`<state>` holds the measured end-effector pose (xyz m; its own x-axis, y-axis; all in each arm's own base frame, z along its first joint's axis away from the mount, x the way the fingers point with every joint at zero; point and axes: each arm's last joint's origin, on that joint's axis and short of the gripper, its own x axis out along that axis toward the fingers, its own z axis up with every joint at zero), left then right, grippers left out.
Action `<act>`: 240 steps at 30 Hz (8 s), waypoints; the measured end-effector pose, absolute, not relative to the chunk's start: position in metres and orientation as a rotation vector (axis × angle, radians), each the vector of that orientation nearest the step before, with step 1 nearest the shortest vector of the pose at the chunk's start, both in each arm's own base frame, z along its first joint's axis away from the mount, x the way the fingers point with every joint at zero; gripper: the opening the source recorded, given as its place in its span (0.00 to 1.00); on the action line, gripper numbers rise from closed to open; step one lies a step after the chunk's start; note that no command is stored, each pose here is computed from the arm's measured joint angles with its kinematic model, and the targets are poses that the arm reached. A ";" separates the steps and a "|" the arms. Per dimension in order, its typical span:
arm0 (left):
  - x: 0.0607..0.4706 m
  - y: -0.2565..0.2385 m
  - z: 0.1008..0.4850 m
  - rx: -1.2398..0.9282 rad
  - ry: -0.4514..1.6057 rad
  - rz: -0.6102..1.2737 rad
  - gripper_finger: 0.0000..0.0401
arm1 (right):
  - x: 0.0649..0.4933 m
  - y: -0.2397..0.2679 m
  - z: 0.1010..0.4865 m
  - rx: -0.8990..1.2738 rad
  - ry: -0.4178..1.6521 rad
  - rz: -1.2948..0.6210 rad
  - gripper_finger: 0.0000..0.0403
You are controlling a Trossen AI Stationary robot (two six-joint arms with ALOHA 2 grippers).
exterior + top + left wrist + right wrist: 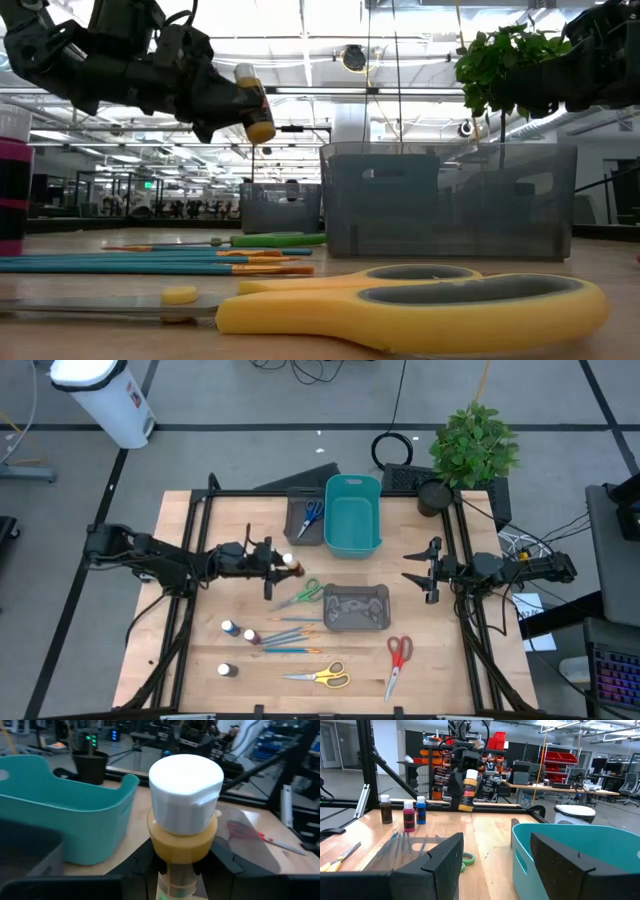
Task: Pick & Place Paint Supplies
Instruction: Put the yellow paint bottle into the green bin
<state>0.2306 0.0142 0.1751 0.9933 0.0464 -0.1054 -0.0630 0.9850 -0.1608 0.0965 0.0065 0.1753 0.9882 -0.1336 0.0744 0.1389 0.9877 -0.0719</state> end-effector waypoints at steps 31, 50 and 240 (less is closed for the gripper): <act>0.260 0.053 0.210 -0.087 0.262 0.296 0.29 | 0.091 0.000 0.209 0.194 -0.428 -0.285 0.55; 0.263 0.073 0.225 -0.027 0.282 0.252 0.29 | 0.252 0.008 0.332 -0.005 0.070 -0.360 0.73; 0.281 0.007 0.218 -0.022 0.943 0.077 0.29 | 0.406 -0.007 0.203 -0.092 0.706 -0.010 0.65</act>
<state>0.2807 0.0071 0.2179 0.5852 0.0569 -0.8089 -0.0759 0.9970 0.0152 0.4061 -0.0068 0.2033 0.7614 -0.0400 -0.6471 -0.0223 0.9959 -0.0878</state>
